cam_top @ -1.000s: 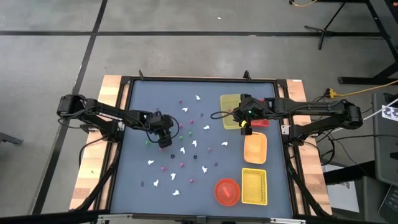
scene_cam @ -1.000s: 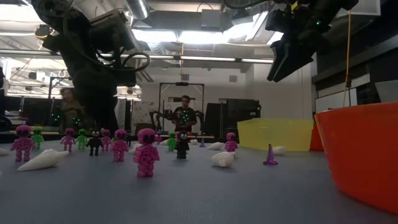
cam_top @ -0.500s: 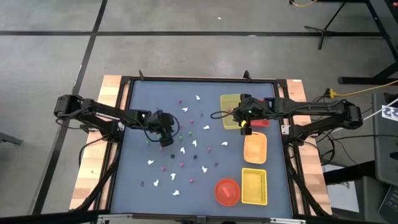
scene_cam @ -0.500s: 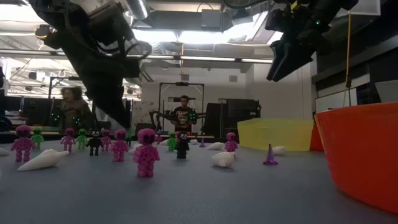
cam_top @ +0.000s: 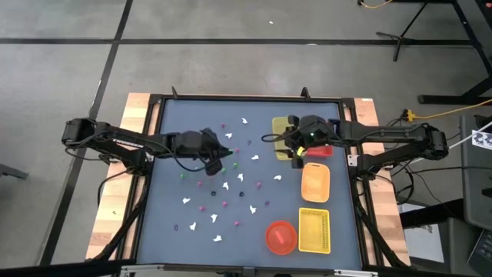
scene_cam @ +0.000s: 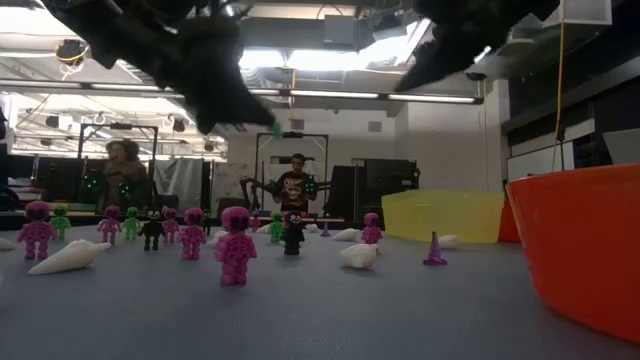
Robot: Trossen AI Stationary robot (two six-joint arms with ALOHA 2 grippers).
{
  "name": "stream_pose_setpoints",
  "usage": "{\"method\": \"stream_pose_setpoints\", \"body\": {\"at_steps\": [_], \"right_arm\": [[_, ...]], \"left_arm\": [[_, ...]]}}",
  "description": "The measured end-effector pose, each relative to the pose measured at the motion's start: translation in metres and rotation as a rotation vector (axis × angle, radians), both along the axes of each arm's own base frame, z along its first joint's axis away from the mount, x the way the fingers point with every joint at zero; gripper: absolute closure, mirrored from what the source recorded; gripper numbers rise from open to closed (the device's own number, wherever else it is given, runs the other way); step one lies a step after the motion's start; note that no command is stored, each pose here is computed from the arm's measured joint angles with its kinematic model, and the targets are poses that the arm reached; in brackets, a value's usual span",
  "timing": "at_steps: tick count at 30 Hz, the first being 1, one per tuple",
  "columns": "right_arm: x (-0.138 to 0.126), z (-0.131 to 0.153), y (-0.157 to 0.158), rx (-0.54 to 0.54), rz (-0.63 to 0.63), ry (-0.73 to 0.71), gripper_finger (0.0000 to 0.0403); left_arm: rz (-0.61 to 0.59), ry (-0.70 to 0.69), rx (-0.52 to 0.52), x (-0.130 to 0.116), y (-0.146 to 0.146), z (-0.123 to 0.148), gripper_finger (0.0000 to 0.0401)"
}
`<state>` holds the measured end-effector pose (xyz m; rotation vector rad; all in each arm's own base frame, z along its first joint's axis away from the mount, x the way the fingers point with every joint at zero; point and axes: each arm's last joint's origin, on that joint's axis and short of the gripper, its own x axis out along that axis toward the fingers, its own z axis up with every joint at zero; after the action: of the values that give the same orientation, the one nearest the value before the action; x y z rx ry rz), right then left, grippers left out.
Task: Sort Halloween decoration
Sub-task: Put the green skeleton toy into the middle yellow bin
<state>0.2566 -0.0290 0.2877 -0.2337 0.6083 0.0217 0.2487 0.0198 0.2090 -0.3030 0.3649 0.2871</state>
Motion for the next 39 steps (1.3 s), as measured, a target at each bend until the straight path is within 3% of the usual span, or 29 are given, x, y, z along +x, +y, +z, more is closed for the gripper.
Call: {"method": "stream_pose_setpoints", "body": {"at_steps": [10,30,34,39], "right_arm": [[0.023,0.011,-0.001,-0.002,0.042,-0.229,0.0217],[0.029,0.002,-0.002,0.014,0.055,-0.198,0.0217],[0.029,0.002,0.0,0.081,0.062,-0.2,0.0217],[0.029,0.004,0.002,0.246,0.083,-0.21,0.0217]], "left_arm": [[0.004,-0.252,0.018,0.007,0.0,0.023,0.038],[-0.119,-0.371,0.004,0.019,-0.047,0.022,0.038],[-0.089,-0.368,0.011,0.019,-0.05,0.021,0.038],[-0.092,-0.376,0.041,0.019,-0.049,0.022,0.038]]}}
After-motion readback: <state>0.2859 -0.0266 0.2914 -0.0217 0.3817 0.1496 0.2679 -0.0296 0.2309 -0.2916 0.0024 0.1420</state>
